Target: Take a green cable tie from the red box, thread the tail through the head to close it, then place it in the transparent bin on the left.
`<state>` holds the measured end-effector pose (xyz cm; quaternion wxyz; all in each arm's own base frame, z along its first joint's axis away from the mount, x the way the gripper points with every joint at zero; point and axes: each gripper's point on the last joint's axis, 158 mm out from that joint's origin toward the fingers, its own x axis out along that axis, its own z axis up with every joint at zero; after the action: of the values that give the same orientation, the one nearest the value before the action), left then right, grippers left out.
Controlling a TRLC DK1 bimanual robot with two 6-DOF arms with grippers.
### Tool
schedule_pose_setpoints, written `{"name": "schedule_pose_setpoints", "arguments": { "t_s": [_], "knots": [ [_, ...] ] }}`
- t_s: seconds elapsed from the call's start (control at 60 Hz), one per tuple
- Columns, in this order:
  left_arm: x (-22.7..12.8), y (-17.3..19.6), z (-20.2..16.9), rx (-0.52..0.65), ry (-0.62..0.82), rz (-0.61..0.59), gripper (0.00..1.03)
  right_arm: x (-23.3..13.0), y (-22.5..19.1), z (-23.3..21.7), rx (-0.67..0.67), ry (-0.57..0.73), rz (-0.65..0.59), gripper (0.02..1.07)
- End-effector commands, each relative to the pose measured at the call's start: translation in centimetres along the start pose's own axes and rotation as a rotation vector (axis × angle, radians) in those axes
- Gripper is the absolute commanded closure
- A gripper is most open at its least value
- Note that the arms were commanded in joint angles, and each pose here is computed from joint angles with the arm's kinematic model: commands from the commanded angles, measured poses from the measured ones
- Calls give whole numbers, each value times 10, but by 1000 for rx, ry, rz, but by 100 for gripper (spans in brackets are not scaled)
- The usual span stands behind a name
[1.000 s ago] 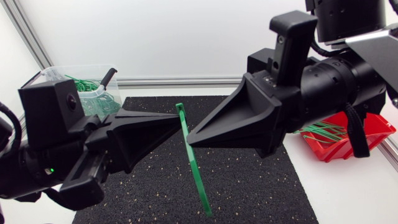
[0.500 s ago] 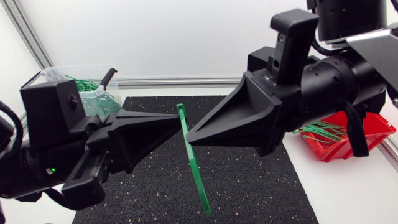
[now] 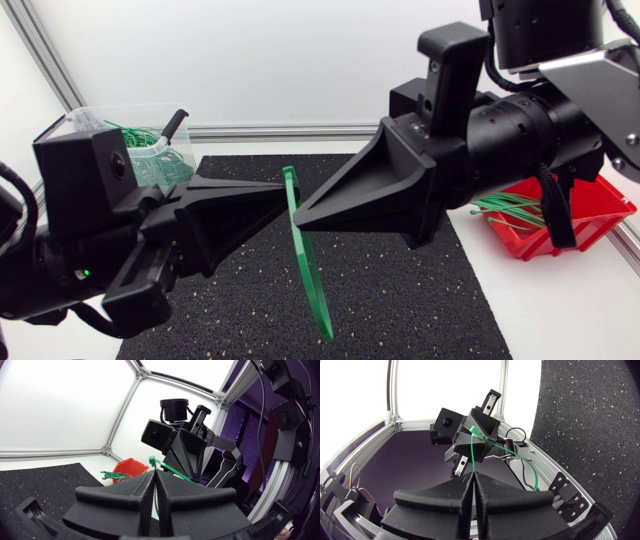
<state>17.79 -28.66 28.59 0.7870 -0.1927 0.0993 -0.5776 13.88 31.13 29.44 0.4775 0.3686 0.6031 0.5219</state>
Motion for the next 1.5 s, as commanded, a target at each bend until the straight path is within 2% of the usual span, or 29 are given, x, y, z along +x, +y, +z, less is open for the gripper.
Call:
{"name": "schedule_pose_setpoints", "arguments": {
  "t_s": [0.0,0.317,0.683,0.9,1.283,1.333,1.433,1.483],
  "knots": [
    [-2,-11,-3,14,-1,-30,99,0,-9,9,20,-16,-7,101],
    [-4,-18,-4,49,-18,-25,99,-8,-12,36,39,-63,-5,101],
    [-4,-15,-10,66,-9,-16,99,-14,19,35,-21,-76,17,101],
    [-3,-17,-7,68,-16,-22,99,-6,-9,49,48,-70,-6,101],
    [-3,-16,-8,81,-15,-15,99,-6,-22,59,72,-80,-14,101],
    [-3,-13,-10,89,-11,-6,99,-7,-19,56,57,-83,-10,95],
    [-4,-7,-11,105,-10,11,99,-9,-13,49,25,-86,0,65],
    [-5,-4,-12,111,-8,17,99,-10,-11,46,15,-84,5,54]
  ]
}}
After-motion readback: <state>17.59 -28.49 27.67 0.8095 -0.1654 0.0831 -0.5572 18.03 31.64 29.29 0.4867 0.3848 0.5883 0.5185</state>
